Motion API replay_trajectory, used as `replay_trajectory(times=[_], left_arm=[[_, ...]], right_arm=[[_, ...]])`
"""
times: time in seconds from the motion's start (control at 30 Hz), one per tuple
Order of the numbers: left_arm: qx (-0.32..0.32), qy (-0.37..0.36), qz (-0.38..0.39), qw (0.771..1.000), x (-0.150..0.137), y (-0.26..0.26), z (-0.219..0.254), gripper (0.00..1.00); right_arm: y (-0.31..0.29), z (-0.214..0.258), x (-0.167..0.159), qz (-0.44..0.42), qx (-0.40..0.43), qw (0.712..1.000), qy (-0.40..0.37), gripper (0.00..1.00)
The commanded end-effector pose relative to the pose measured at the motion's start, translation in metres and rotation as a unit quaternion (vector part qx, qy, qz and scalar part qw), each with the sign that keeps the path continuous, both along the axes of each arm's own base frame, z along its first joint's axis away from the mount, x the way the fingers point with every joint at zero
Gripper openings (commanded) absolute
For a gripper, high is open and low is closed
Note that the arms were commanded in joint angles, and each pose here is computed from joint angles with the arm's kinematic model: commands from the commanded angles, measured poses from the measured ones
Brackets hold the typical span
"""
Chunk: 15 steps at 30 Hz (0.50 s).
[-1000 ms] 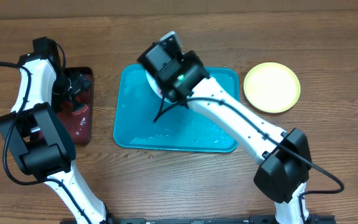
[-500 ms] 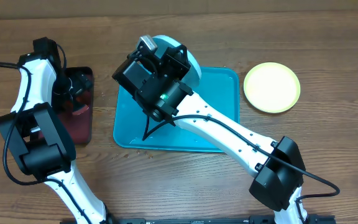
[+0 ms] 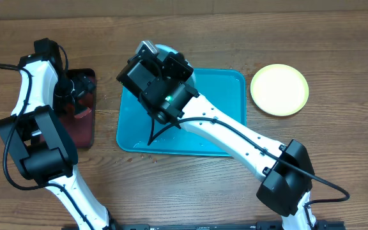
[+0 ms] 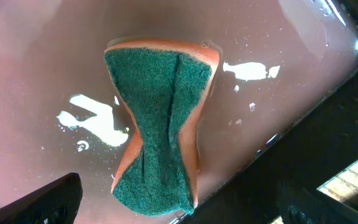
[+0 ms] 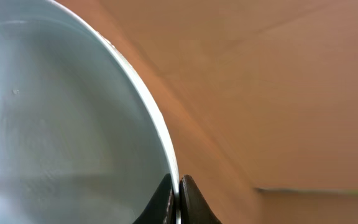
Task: Clean dirty plates on tray and stack at the side
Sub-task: 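Lift the white plate with the right gripper and carry it right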
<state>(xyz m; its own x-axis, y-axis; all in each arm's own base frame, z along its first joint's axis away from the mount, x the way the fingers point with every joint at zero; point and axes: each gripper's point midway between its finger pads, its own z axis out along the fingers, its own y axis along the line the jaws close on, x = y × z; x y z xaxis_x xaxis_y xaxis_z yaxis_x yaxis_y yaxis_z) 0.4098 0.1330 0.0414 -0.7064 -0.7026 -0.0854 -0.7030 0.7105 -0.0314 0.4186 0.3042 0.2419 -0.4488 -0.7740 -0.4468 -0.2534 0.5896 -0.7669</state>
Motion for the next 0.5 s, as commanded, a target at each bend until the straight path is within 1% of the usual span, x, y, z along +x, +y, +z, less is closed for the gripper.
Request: replay_trajectory(times=[0.0, 0.03, 0.1, 0.13, 0.17, 0.2, 0.23, 0.27, 0.3, 0.33, 0.37, 0.4, 0.43, 0.47], left_arm=[[-0.003, -0.011, 0.002, 1.0, 0.005, 0.001, 0.005, 1.0], [-0.003, -0.011, 0.002, 1.0, 0.005, 0.001, 0.005, 1.0], [-0.003, -0.011, 0.002, 1.0, 0.005, 0.001, 0.005, 1.0], [-0.003, -0.011, 0.002, 1.0, 0.005, 0.001, 0.005, 1.0], [-0.003, -0.011, 0.002, 1.0, 0.005, 0.001, 0.005, 1.0], [-0.003, -0.011, 0.002, 1.0, 0.005, 0.001, 0.005, 1.0], [-0.003, -0.011, 0.002, 1.0, 0.005, 0.001, 0.005, 1.0], [-0.003, -0.011, 0.002, 1.0, 0.005, 0.001, 0.005, 1.0], [-0.003, -0.011, 0.002, 1.0, 0.005, 0.001, 0.005, 1.0], [-0.003, -0.011, 0.002, 1.0, 0.005, 0.001, 0.005, 1.0], [-0.003, -0.011, 0.002, 1.0, 0.005, 0.001, 0.005, 1.0], [-0.003, -0.011, 0.002, 1.0, 0.005, 0.001, 0.005, 1.0], [-0.003, -0.011, 0.002, 1.0, 0.005, 0.001, 0.005, 1.0], [-0.003, -0.011, 0.002, 1.0, 0.005, 0.001, 0.005, 1.0]], right_arm=[[0.009, 0.011, 0.001, 0.03, 0.097, 0.994, 0.032, 0.04], [-0.001, 0.017, 0.004, 0.012, 0.082, 0.996, 0.014, 0.04], [-0.027, 0.041, 0.01, -0.053, 0.042, 0.996, -0.057, 0.04], [-0.041, 0.06, 0.01, -0.097, 0.021, 0.989, -0.11, 0.04], [-0.047, 0.071, 0.009, -0.119, 0.015, 0.983, -0.139, 0.04], [-0.047, 0.076, 0.008, -0.128, 0.018, 0.98, -0.154, 0.04], [-0.041, 0.072, 0.008, -0.115, 0.028, 0.982, -0.144, 0.04], [-0.029, 0.058, 0.009, -0.08, 0.042, 0.99, -0.106, 0.04], [-0.012, 0.036, 0.006, -0.026, 0.051, 0.998, -0.041, 0.04], [0.008, 0.005, -0.007, 0.055, 0.047, 0.996, 0.057, 0.04], [0.021, -0.023, -0.025, 0.127, 0.037, 0.981, 0.145, 0.04], [0.026, -0.037, -0.036, 0.163, 0.035, 0.967, 0.191, 0.04], [0.024, -0.046, -0.039, 0.159, 0.052, 0.963, 0.211, 0.04], [0.018, -0.047, -0.034, 0.13, 0.07, 0.967, 0.206, 0.04]])
